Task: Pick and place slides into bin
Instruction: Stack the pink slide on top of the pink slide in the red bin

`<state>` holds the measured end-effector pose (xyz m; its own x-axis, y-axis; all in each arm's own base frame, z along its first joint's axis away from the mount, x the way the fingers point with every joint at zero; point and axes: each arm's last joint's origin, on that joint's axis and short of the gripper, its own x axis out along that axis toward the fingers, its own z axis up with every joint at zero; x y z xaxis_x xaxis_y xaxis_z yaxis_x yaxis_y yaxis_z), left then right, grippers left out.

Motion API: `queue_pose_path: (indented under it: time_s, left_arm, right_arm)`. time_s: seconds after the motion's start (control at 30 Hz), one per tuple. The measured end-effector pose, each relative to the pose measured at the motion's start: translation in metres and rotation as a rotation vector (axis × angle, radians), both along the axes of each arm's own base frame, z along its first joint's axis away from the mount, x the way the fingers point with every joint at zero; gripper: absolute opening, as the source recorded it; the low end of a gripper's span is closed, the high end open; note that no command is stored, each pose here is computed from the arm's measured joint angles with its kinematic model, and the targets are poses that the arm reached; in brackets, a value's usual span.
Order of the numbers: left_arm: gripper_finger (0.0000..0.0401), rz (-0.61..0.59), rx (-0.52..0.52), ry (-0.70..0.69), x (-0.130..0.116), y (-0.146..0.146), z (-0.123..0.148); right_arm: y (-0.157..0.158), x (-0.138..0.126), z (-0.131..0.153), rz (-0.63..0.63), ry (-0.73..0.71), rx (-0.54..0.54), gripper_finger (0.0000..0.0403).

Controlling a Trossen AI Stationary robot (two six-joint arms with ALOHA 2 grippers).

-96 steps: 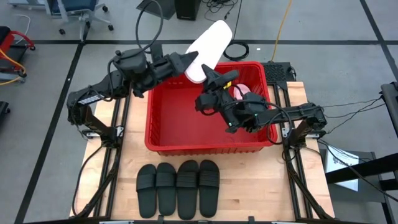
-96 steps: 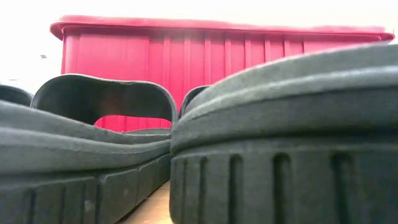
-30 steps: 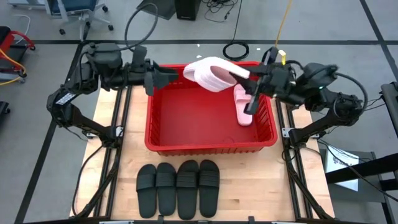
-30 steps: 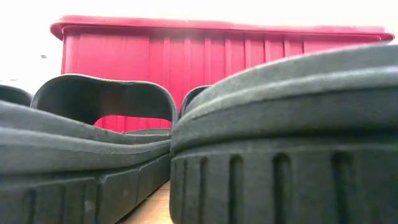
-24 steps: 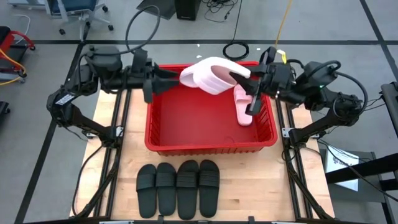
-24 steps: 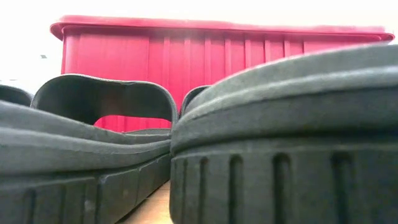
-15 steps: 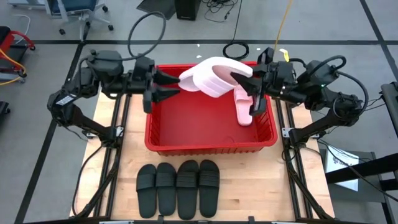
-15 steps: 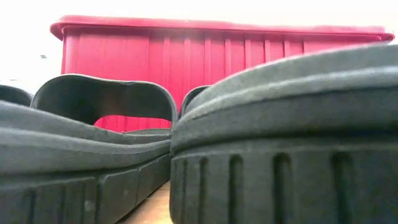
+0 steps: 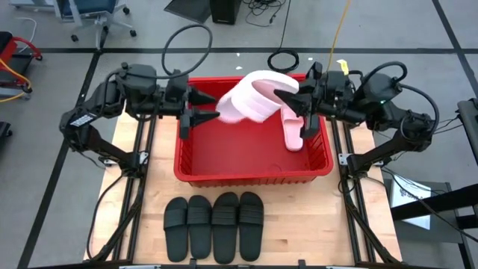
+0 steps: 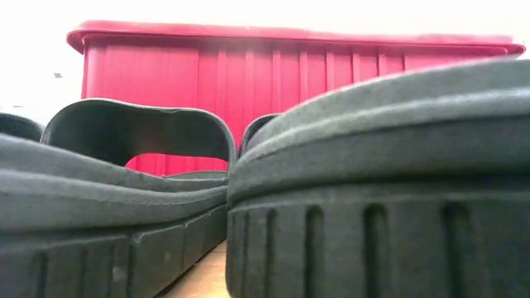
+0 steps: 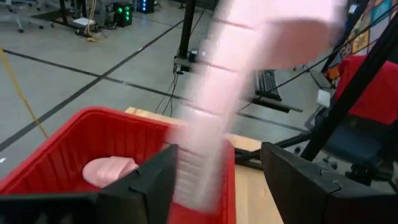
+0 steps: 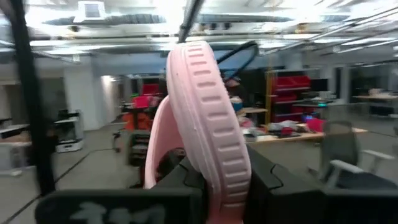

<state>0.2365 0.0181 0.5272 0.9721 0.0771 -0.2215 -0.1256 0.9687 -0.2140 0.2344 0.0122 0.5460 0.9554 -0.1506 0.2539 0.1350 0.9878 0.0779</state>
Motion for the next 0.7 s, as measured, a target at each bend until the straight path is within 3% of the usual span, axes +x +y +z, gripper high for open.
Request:
queue_pose_path:
  time_s: [0.3, 0.7]
  left_arm:
    - [0.0230, 0.006, -0.026, 0.046, -0.001, 0.000, -0.005]
    - [0.0230, -0.103, -0.098, -0.001, 0.010, -0.003, -0.003]
  right_arm:
    - [0.001, 0.000, 0.000, 0.025, -0.006, 0.005, 0.0039]
    - [-0.002, 0.006, 0.004, 0.063, -0.068, -0.012, 0.0039]
